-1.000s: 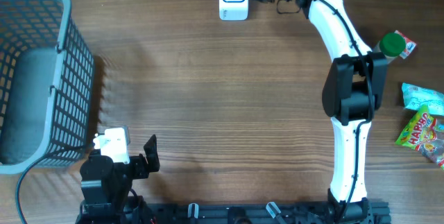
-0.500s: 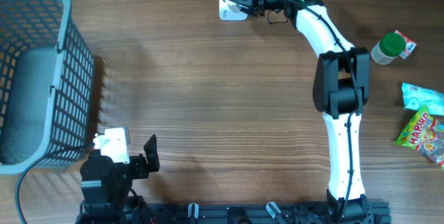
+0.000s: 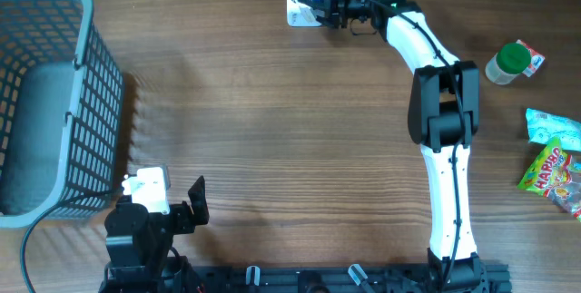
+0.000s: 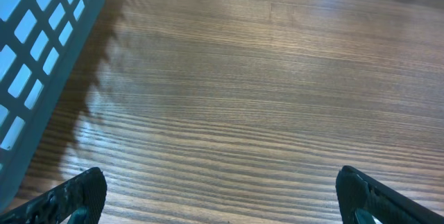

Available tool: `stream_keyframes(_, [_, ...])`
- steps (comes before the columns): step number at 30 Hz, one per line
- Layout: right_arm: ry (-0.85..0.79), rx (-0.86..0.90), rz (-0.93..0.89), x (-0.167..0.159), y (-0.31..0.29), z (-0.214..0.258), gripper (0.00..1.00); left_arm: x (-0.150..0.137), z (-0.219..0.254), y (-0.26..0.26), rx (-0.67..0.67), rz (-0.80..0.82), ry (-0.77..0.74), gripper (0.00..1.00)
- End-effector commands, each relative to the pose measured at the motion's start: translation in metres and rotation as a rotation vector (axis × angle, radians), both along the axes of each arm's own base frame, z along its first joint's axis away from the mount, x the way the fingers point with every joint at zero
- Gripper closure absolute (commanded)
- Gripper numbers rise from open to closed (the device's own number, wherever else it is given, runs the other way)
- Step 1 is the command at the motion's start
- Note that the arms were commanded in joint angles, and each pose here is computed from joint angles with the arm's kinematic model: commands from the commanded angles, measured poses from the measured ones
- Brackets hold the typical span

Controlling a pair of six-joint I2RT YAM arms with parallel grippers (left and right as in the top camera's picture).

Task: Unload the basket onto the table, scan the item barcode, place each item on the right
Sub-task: 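Raise the plaster box up to the white scanner and hold it, then carry the plaster box to the right edge and release it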

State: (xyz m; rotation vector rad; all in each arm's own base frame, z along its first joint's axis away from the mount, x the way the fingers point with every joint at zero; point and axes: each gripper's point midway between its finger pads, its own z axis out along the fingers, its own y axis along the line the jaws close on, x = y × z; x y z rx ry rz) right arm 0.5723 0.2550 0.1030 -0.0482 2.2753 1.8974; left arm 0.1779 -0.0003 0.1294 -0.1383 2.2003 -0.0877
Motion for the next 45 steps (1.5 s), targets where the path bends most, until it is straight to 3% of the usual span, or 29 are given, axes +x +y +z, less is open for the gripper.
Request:
stream_keyframes(1, [0.000,0.031,0.029,-0.003,-0.001,-0.003,0.55,0.000,-0.001,-0.001,-0.003,-0.007,-0.003,0.00])
stream_keyframes(5, [-0.073,0.144,0.185,-0.021,0.003,0.038,0.55,0.000,-0.001,-0.001,-0.003,-0.007,-0.003,0.00])
stream_keyframes(8, [-0.201,0.178,0.280,-0.038,0.004,0.099,0.55,0.000,-0.001,-0.001,-0.003,-0.007,-0.003,0.00])
stream_keyframes(13, [-0.471,0.155,0.327,-0.083,-0.004,0.183,0.57,0.000,-0.001,-0.001,-0.003,-0.007,-0.003,0.00])
stream_keyframes(14, [-0.450,0.147,0.339,-0.087,-0.002,0.195,0.62,0.000,-0.001,-0.001,-0.003,-0.007,-0.003,0.00])
stream_keyframes(21, [-0.630,0.158,0.384,-0.148,0.006,0.304,0.67,0.000,-0.001,-0.001,-0.003,-0.007,-0.003,0.00])
stream_keyframes(27, [-0.852,0.266,0.291,-0.214,-0.015,0.438,0.67,0.000,-0.001,-0.001,-0.003,-0.007,-0.003,0.00])
stream_keyframes(29, [-0.905,0.288,0.205,-0.215,-0.022,0.470,0.67,0.000,-0.001,-0.001,-0.003,-0.007,-0.003,0.00])
stream_keyframes(31, [-0.938,0.258,0.001,-0.193,-0.030,0.490,0.67,0.000,-0.001,-0.001,-0.003,-0.007,-0.003,0.00])
stream_keyframes(32, [-0.921,0.212,-0.117,-0.175,-0.036,0.489,0.68,0.000,-0.001,-0.001,-0.003,-0.007,-0.003,0.00])
stream_keyframes(33, [-0.894,0.076,-0.364,-0.143,-0.056,0.481,0.69,0.000,-0.001,-0.001,-0.003,-0.007,-0.003,0.00])
stream_keyframes(34, [-0.853,-0.091,-0.603,-0.114,-0.084,0.467,0.69,0.000,-0.001,-0.001,-0.003,-0.007,-0.003,0.00])
stream_keyframes(35, [-0.745,-0.357,-0.951,-0.085,-0.143,0.441,0.69,0.000,-0.001,-0.001,-0.003,-0.007,-0.003,0.00])
stream_keyframes(36, [-0.626,-0.566,-1.207,-0.081,-0.196,0.418,0.69,0.000,-0.001,-0.001,-0.003,-0.007,-0.003,0.00])
stream_keyframes(38, [-0.479,-0.852,-1.458,-0.098,-0.261,0.389,0.69,0.000,-0.001,-0.001,-0.003,-0.007,-0.003,0.00])
stream_keyframes(41, [-0.290,-1.251,-1.613,-0.137,-0.328,0.350,0.68,0.000,-0.001,-0.001,-0.003,-0.007,-0.003,0.00])
stream_keyframes(45, [-0.057,-1.609,-1.561,-0.175,-0.384,0.300,0.68,0.000,-0.001,-0.001,-0.003,-0.007,-0.003,0.00])
